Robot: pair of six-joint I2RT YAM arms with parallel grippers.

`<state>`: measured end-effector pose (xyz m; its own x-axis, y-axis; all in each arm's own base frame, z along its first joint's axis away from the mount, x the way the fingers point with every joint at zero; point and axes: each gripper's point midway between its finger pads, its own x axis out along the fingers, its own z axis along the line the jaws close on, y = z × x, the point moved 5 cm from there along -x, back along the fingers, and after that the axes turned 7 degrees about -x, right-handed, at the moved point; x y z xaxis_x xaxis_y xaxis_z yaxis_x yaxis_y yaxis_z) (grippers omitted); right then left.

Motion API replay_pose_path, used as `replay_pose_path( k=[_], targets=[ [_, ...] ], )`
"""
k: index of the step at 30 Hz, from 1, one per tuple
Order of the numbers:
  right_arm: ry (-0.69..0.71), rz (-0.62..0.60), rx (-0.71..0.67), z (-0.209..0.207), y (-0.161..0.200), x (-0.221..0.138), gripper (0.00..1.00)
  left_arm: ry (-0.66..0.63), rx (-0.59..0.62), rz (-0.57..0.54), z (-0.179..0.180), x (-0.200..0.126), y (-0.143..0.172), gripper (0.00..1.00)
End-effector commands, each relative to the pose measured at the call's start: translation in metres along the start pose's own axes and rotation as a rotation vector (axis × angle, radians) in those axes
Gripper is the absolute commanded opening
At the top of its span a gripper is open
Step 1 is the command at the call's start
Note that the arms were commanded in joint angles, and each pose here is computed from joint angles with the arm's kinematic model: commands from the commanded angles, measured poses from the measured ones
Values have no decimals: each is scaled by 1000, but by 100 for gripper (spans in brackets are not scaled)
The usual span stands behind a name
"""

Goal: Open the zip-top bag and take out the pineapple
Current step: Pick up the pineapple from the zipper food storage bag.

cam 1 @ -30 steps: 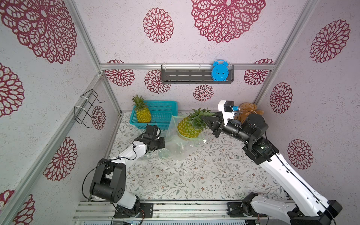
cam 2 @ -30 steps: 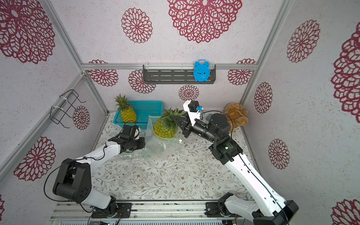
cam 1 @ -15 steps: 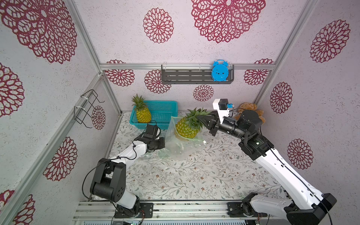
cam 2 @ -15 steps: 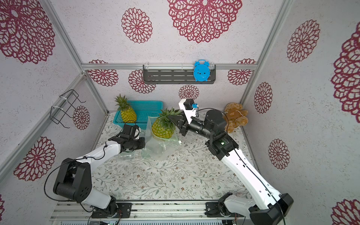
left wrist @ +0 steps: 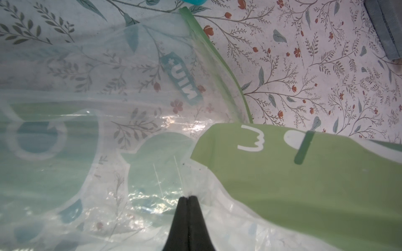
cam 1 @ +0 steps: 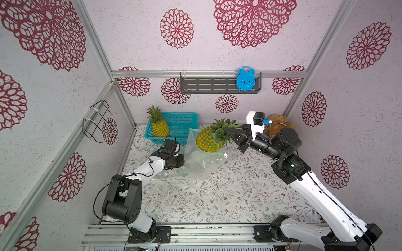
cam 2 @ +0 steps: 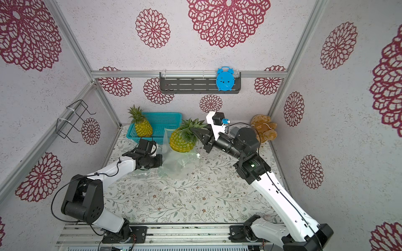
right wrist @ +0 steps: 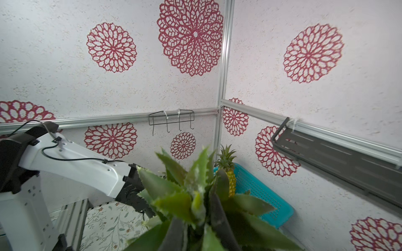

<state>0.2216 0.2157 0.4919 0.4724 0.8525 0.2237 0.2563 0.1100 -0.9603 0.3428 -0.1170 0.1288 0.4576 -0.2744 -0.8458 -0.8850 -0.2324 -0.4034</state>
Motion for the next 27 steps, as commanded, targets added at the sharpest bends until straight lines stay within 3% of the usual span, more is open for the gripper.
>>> replay_pose_path(
  k=[1, 13, 27],
  targets=[
    [112, -389, -196, 5, -106, -46, 0, -55, 14, 11, 7, 2, -1, 0],
    [321, -342, -216, -10, -98, -67, 0, -55, 27, -46, 1, -16, -14, 0],
    [369, -333, -260, -4, -107, -90, 0, -189, -6, -60, 22, -11, -14, 0]
  ],
)
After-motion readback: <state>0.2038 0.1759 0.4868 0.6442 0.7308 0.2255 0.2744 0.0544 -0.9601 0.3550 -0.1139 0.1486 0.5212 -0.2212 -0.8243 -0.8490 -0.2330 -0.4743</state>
